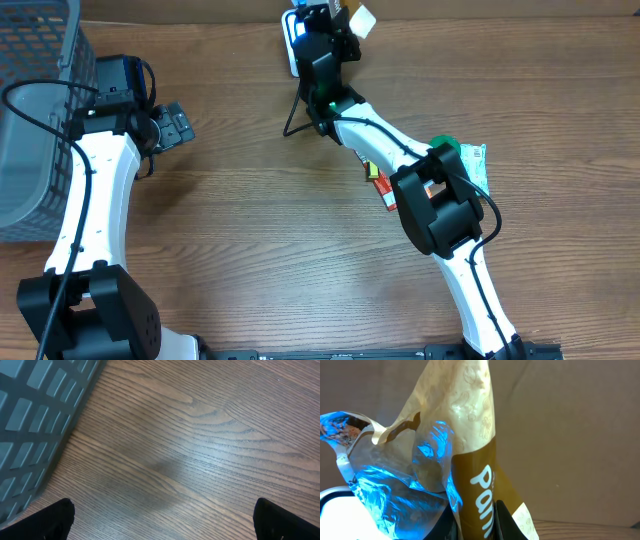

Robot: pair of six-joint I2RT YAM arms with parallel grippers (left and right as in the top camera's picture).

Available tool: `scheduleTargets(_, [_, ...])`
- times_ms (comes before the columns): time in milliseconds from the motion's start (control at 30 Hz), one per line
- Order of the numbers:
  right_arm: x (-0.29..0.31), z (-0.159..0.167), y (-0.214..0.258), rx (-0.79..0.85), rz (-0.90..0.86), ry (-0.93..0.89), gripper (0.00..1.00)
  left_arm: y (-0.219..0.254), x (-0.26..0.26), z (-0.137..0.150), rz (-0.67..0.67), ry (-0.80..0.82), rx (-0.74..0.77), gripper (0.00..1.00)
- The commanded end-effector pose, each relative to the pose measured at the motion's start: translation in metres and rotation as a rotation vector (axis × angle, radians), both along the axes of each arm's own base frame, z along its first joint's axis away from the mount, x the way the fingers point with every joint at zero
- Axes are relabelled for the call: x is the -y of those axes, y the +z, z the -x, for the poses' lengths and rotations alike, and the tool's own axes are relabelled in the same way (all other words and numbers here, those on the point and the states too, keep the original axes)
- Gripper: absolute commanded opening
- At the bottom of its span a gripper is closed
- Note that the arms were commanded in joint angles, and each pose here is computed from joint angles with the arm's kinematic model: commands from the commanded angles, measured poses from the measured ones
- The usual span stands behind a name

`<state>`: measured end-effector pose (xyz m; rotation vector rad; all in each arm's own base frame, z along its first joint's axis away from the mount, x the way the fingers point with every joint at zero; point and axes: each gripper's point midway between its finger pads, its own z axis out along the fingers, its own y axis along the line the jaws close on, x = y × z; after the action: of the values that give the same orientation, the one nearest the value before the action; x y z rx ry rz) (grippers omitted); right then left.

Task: Scan the item barcode
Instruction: 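Hold the snack bag in front of the white scanner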

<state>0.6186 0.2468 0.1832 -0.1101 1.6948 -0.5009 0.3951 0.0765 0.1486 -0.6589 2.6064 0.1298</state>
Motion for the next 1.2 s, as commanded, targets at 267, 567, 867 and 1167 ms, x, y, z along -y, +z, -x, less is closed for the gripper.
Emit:
scheduleTargets(267, [-0.035,0.017,-0.021,-0.096,0.120,0.076,0.04,0.010,0.003,-0.004,-0.007,-0.026,0.026,1.00])
scheduleTargets(567, [-0.034,0.020,-0.029,-0.135,0.149,0.072,0.04,0.010,0.003,-0.004,-0.008,-0.026,0.026,1.00])
scheduleTargets(867, [-0.027,0.020,-0.006,-0.066,0.135,0.015,0.04,0.010,0.003,-0.004,-0.007,-0.026,0.026,1.00])
scheduleTargets(1167, [-0.012,0.039,0.084,-0.005,0.084,-0.001,0.03,0.010,0.003,-0.004,-0.007,-0.026,0.026,1.00])
